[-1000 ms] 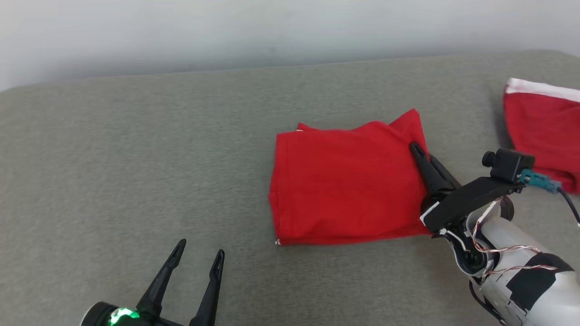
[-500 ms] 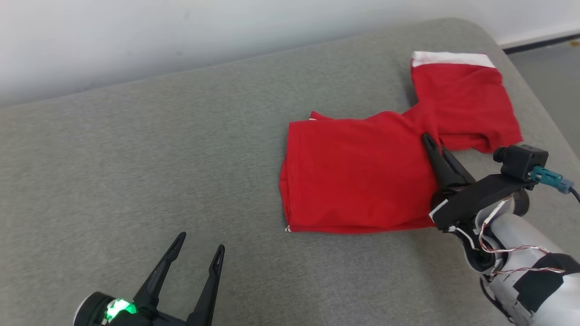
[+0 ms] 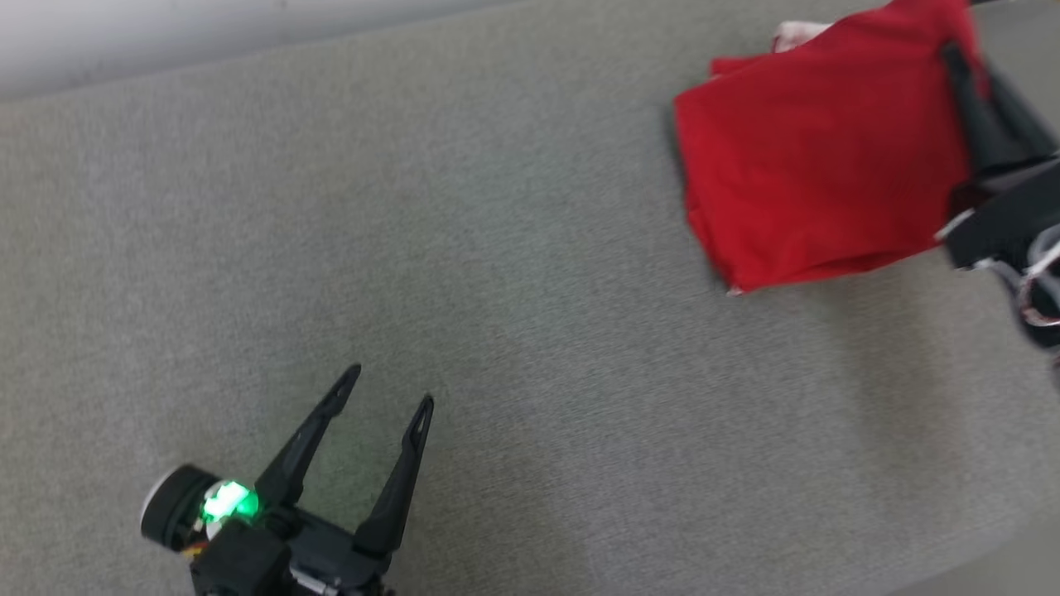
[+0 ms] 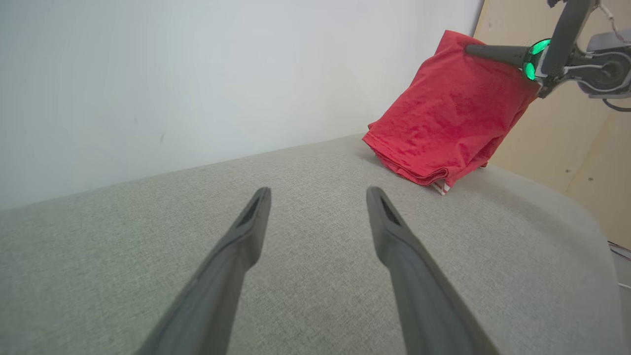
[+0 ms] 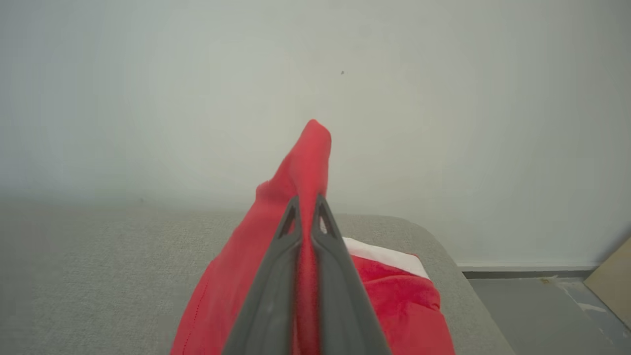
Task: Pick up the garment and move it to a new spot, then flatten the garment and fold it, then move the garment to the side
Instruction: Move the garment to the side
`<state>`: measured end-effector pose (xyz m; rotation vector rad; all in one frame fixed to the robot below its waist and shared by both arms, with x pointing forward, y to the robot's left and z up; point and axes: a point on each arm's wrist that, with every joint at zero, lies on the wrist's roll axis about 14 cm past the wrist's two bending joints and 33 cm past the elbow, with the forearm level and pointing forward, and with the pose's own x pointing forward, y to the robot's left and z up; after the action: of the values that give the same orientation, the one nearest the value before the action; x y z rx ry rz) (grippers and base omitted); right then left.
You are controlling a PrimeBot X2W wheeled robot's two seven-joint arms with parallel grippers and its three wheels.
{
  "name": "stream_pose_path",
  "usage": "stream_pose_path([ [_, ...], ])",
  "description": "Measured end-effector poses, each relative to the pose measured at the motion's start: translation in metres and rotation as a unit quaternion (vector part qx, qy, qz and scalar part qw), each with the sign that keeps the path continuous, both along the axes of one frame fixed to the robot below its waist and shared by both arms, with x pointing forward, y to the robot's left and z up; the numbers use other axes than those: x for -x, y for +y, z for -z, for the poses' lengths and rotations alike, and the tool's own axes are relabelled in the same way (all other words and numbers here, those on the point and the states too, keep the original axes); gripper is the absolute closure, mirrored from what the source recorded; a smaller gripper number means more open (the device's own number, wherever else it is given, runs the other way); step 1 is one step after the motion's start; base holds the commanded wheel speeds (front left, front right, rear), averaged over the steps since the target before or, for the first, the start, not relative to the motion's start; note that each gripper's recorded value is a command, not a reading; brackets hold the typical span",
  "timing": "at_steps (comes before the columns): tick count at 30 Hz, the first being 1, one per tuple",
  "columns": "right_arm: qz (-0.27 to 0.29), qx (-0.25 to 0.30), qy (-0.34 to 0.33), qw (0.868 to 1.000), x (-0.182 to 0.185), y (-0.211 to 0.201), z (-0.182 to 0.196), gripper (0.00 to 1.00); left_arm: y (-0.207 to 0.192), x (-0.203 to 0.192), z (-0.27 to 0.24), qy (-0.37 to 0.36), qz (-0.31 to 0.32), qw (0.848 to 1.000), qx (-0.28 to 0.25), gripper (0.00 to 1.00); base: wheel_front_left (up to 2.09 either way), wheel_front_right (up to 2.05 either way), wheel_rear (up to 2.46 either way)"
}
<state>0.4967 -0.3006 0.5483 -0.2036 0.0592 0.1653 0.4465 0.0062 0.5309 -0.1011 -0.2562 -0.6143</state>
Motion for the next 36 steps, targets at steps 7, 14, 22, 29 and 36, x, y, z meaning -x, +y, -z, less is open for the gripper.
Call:
stream_pose_path([
  [7,0.043,0.049,0.009,0.998,-0.021,-0.048,0.002,1.0,0.01,-0.015,0.007,-0.002,-0.011,1.0,0.002,0.0,0.0,0.0,0.0],
  [14,0.096,0.07,0.031,0.992,-0.042,-0.089,0.025,1.0,0.021,-0.029,0.029,0.01,-0.021,1.0,-0.01,0.0,0.0,0.0,0.0],
  [22,0.142,0.137,0.069,0.978,-0.065,-0.121,0.064,1.0,0.024,-0.041,0.053,0.023,-0.015,0.999,-0.02,0.0,0.0,0.0,0.0],
  [29,0.169,0.164,0.079,0.969,-0.078,-0.131,0.08,1.0,0.029,-0.044,0.057,0.023,-0.02,0.999,-0.023,0.0,0.0,0.0,0.0],
  [36,0.189,0.193,0.057,0.961,-0.081,-0.139,0.064,0.0,0.034,-0.043,0.052,0.019,-0.026,0.999,-0.027,0.0,0.0,0.0,0.0],
])
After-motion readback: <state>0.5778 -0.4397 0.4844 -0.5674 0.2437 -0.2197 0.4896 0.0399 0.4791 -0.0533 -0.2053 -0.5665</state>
